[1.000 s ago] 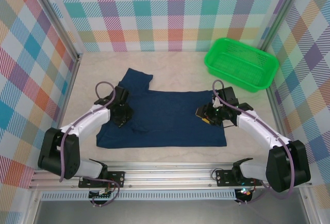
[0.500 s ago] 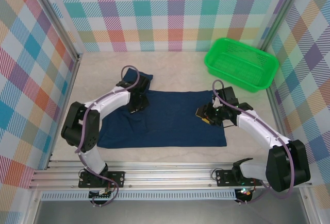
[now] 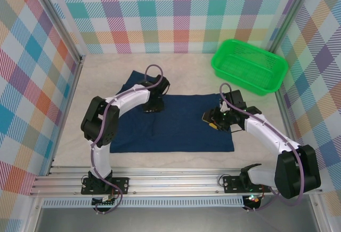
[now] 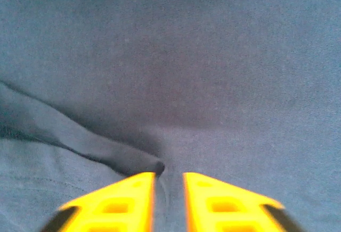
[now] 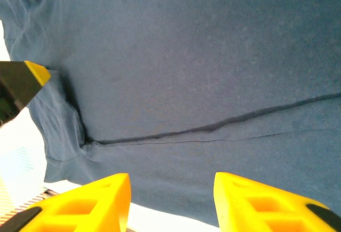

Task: Fold and stack the t-shirts

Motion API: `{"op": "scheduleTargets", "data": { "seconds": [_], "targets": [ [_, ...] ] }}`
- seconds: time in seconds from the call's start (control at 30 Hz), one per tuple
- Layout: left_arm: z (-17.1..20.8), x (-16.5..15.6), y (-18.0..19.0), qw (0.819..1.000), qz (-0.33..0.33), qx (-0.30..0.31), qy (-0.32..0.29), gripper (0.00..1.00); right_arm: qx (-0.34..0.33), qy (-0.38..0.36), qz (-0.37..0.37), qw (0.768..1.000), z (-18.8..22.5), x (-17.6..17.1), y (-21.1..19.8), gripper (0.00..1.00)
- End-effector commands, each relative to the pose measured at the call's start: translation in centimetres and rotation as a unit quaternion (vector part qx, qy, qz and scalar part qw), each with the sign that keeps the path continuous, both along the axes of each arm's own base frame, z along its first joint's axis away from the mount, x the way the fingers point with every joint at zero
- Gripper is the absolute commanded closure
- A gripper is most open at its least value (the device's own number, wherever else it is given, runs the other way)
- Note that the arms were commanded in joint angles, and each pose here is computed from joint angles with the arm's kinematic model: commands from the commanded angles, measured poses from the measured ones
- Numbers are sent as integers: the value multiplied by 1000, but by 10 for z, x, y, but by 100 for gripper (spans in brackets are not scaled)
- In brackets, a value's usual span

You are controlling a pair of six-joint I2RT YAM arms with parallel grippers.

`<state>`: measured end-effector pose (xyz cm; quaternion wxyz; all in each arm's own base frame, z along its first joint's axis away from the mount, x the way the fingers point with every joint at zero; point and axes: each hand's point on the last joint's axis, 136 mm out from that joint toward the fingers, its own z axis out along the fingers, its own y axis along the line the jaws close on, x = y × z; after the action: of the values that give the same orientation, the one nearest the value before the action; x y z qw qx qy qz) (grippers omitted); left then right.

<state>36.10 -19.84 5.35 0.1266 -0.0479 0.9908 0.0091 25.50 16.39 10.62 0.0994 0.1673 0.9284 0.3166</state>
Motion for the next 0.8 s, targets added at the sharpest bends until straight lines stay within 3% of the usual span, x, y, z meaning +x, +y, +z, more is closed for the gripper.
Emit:
{"op": "scheduleTargets", "data": {
  "seconds": [0.0, 0.13, 0.23, 0.37, 0.57, 0.67, 0.77],
  "targets": [
    [18, 0, 14, 999, 3, 43, -14, 46, -11, 12, 2, 1000, -2, -3, -1, 53],
    [56, -9, 32, 997, 47, 51, -43, 45, -37, 9, -15, 999, -2, -4, -12, 53],
    [69, -35, 61, 993, 101, 57, -34, 46, -60, 16, -38, 997, -6, -7, -23, 54],
    [50, -88, 100, 978, 206, 7, 21, 58, -99, 50, -71, 991, -21, -17, -41, 61],
    [8, -156, 163, 921, 378, -29, 92, 84, -136, 127, -118, 975, -48, -36, -65, 70],
    [-7, -167, 182, 902, 419, -36, 96, 88, -134, 147, -127, 972, -58, -39, -66, 71],
    [-21, -161, 193, 898, 428, -32, 93, 88, -142, 155, -132, 969, -65, -40, -71, 71]
  ]
}}
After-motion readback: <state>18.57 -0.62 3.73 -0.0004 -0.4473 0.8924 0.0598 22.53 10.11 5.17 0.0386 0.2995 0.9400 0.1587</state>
